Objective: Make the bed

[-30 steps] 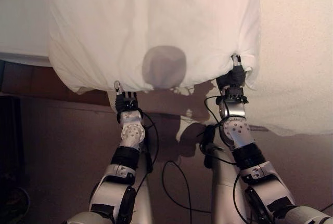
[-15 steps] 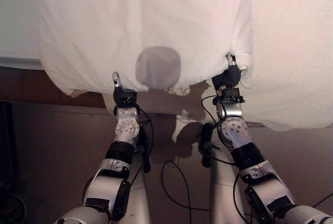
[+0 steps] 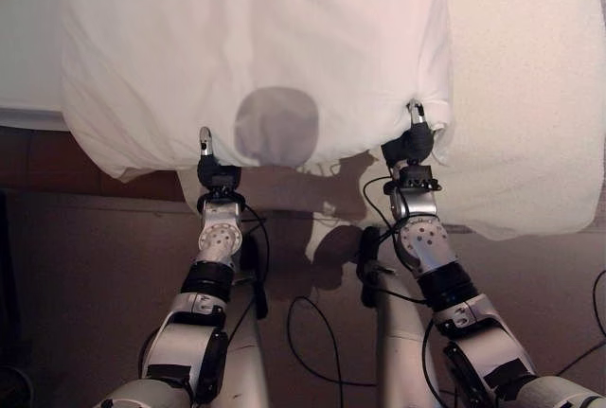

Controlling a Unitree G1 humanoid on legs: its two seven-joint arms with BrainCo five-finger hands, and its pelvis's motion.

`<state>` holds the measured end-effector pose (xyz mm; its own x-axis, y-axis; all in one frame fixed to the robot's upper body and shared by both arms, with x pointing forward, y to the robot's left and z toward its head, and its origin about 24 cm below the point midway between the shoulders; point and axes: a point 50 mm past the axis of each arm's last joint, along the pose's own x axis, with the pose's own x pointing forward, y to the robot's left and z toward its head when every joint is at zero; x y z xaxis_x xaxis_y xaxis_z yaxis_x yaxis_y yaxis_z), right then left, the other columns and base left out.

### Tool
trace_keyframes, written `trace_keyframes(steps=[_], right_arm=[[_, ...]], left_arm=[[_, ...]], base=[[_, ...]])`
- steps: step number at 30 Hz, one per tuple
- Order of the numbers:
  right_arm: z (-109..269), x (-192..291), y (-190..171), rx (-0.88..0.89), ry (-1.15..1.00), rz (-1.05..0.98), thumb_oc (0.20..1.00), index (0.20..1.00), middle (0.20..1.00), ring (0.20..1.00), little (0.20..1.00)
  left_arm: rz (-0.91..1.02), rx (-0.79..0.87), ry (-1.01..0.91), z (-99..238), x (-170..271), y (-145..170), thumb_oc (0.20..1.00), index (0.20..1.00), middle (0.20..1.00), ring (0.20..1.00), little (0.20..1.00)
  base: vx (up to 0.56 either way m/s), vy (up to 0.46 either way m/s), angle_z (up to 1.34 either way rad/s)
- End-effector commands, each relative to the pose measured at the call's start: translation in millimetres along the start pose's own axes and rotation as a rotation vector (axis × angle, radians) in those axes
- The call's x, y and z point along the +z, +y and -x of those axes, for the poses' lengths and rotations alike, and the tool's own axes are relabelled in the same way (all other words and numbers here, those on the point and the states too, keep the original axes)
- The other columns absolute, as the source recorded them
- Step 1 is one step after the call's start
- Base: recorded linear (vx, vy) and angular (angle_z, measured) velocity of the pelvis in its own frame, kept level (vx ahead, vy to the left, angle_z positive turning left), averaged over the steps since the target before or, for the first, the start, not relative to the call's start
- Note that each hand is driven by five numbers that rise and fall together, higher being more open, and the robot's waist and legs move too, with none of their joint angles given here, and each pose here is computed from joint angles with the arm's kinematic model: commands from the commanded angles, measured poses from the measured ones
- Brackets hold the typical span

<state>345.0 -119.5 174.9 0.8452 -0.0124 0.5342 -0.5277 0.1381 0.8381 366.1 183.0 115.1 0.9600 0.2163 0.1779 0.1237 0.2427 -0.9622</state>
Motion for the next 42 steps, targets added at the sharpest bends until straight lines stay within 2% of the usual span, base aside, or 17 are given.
trace_keyframes(steps=[1, 8, 18, 23, 31, 35, 42], right_arm=[[16, 0, -2, 0.057, -0.04, -0.033, 0.2, 0.2, 0.2, 0.2, 0.2], [25, 8, -9, 0.017, -0.07, -0.019, 0.2, 0.2, 0.2, 0.2, 0.2], [56, 38, -43, -0.142, -0.101, 0.107, 0.2, 0.2, 0.2, 0.2, 0.2], [74, 62, -59, -0.228, -0.132, 0.188, 0.2, 0.2, 0.2, 0.2, 0.2], [92, 69, -71, -0.313, -0.163, 0.184, 0.2, 0.2, 0.2, 0.2, 0.2], [102, 68, -74, -0.361, -0.197, 0.159, 0.2, 0.2, 0.2, 0.2, 0.2], [88, 42, -70, -0.318, -0.117, 0.126, 0.2, 0.2, 0.2, 0.2, 0.2]], left_arm=[[-0.081, -0.09, 0.001, -1, 3, -5, 0.2, 0.2, 0.2, 0.2, 0.2], [-0.051, -0.106, -0.013, 8, -1, -5, 0.2, 0.2, 0.2, 0.2, 0.2], [-0.072, -0.026, -0.054, 41, 5, 25, 0.2, 0.2, 0.2, 0.2, 0.2], [-0.116, 0.024, -0.159, 59, 30, 37, 0.2, 0.2, 0.2, 0.2, 0.2], [-0.067, 0.002, -0.22, 58, 42, 29, 0.2, 0.2, 0.2, 0.2, 0.2], [-0.105, -0.049, -0.153, 52, 35, 20, 0.2, 0.2, 0.2, 0.2, 0.2], [-0.168, -0.098, -0.065, 55, 21, 17, 0.2, 0.2, 0.2, 0.2, 0.2]], base=[[-0.07, -0.028, -0.02], [0.0, -0.069, -0.08], [0.02, -0.137, 0.04], [0.02, 0.067, -0.1], [0.06, 0.353, -0.11], [0.09, 0.597, 0.3], [0.02, 0.596, -0.29]])
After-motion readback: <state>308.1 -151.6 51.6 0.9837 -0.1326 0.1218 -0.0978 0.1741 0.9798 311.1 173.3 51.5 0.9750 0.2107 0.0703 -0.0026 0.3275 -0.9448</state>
